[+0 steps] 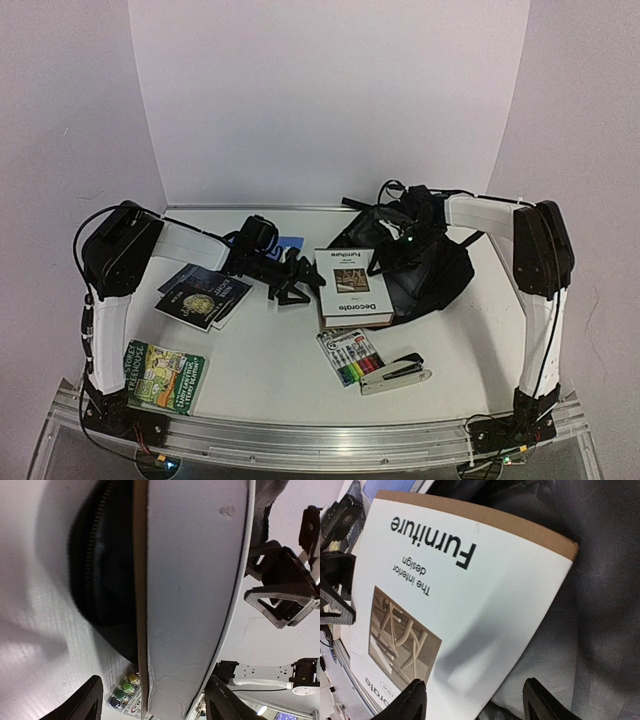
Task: Pack the student bag
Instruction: Adjust the book at the center of the board, then pick up the book from the center of the board.
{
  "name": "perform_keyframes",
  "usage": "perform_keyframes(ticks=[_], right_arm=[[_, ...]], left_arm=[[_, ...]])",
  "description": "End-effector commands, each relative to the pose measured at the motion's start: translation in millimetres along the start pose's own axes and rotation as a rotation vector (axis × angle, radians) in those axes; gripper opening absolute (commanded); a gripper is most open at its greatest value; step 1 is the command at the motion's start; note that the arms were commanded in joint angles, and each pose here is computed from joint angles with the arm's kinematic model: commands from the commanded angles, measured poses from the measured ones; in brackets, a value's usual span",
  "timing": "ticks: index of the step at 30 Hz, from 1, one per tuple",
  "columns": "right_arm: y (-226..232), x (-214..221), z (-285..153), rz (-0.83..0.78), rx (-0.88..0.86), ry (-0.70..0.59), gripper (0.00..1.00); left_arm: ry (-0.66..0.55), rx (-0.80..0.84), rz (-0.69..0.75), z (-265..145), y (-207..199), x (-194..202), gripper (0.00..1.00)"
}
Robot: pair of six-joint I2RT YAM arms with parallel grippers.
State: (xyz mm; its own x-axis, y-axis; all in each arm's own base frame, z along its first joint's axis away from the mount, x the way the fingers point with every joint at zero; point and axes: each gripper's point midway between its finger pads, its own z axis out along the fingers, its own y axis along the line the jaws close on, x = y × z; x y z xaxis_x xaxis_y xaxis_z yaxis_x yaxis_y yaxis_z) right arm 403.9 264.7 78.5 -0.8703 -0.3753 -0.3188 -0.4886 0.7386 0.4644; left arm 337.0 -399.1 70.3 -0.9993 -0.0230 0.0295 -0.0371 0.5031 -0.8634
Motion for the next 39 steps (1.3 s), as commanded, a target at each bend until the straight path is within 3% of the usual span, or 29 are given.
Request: perform_keyframes(ticks=[1, 6, 11, 17, 22, 39], right_arm=[[-5.3, 5.1, 4.1, -0.017, 0.012, 0.019, 0.64], [1.6, 2.7, 2.1, -0.014, -0.021, 0.012, 0.63], [-2.8, 5.4, 5.1, -0.019, -0.005, 0.024, 0.66], [-23.6, 15.3, 6.3, -0.036, 0.09, 0.048, 0.58], [-30.2, 18.8, 5.1, -0.034, 0.109, 0.054, 0.54], [-38.3, 24.9, 8.7, -0.038, 0.142, 0.075, 0.49]], left_arm=[[0.01, 0.16, 0.193, -7.5, -71.7, 1.2, 0.64], [0.003, 0.193, 0.244, -23.3, -91.9, 9.8, 0.62], [-0.009, 0.119, 0.176, -16.2, -69.1, 3.2, 0.65], [-0.074, 0.021, 0.117, -15.0, -44.1, -12.5, 0.68], [-0.059, 0.024, 0.121, -6.6, -42.0, -19.3, 0.68], [-0.066, -0.003, 0.105, 6.9, -38.2, -36.5, 0.65]])
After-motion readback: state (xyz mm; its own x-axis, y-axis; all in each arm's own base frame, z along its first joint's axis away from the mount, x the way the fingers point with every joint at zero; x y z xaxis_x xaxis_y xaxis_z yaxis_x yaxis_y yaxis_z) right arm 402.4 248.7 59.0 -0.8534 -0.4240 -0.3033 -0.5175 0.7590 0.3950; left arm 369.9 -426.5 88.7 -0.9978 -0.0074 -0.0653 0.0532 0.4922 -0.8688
